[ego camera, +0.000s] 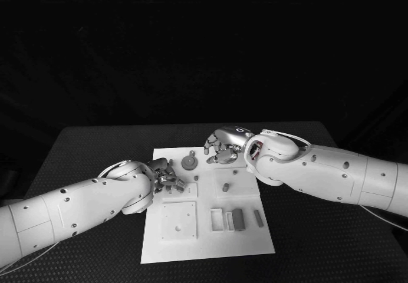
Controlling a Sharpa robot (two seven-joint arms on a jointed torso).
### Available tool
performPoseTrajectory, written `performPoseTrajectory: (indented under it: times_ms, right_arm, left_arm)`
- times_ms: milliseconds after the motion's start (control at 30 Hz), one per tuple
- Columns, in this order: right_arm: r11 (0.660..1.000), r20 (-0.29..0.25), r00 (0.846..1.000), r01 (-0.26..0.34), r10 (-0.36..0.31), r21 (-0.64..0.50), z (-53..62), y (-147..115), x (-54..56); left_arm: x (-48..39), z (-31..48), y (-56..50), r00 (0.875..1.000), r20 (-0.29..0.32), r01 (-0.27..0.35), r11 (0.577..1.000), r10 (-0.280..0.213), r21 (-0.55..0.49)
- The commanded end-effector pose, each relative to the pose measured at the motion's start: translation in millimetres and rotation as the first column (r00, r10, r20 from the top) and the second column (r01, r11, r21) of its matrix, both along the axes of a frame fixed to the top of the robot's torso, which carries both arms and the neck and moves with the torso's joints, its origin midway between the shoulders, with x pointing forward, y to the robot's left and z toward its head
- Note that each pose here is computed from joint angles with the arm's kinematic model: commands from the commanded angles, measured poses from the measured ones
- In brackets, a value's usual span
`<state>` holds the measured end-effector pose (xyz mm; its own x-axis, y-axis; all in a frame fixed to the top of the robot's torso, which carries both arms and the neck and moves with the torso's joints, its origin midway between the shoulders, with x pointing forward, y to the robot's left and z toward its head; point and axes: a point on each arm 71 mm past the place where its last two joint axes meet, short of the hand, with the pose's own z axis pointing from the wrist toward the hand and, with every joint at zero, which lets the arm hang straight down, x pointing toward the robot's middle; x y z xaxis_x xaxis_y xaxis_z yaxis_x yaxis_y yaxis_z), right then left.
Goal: Assemble the parts on the task board
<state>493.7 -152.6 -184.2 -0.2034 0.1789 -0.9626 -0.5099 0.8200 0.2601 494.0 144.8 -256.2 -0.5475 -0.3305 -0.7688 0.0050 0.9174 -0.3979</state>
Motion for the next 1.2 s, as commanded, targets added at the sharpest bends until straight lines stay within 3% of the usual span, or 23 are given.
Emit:
performPoseTrajectory:
  times_ms: [33, 1200]
  right_arm:
    - [1.0, -0.004, 1.0, -0.004, 0.004, -0.005, -0.4, 0.2, -0.3]
    - [1.0, -0.005, 1.0, 0.0, 0.0, -0.006, -0.9, -0.8, 0.8]
  left_arm:
    - [0.4, 1.4, -2.1, 1.0, 0.023, 0.015, 1.0, -0.015, -0.003]
    - [3.3, -6.0, -1.5, 1.0, -0.011, 0.019, 0.999, -0.019, 0.027]
